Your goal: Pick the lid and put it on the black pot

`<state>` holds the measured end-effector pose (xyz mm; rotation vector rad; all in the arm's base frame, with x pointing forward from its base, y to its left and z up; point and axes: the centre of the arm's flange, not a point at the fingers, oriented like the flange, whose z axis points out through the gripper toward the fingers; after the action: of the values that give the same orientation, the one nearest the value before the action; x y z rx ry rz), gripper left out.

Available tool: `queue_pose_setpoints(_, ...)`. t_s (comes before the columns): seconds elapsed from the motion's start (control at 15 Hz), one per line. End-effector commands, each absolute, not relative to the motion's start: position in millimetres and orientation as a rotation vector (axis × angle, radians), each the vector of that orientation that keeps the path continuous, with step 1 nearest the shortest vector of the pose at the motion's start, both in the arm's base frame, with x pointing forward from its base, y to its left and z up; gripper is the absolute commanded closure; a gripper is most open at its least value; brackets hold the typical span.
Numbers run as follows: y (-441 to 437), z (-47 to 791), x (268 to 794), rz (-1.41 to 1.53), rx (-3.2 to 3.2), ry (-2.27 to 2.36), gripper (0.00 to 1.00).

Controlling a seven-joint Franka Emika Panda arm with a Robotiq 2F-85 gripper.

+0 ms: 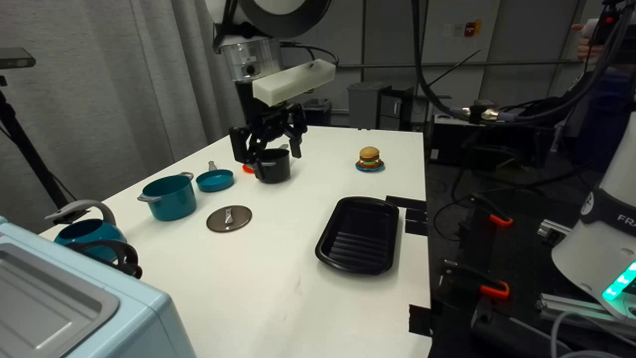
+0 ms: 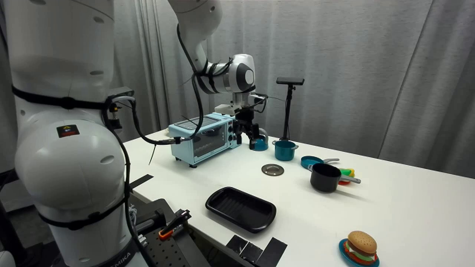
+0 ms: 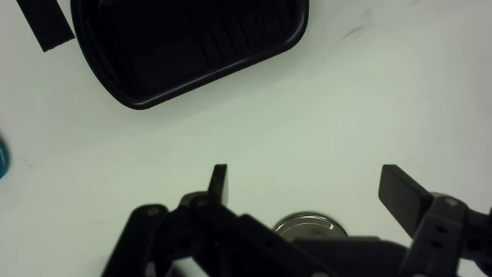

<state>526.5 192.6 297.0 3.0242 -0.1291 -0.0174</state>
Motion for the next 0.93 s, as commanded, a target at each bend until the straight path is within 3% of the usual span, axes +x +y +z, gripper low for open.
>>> queue_pose_setpoints(0.0, 202.6, 289.6, 570.0, -0.023, 3.042, -0.102, 0.00)
queue_pose_setpoints(0.87, 197.6, 285.9, 570.1, 0.003, 3.046, -0.118, 0.00)
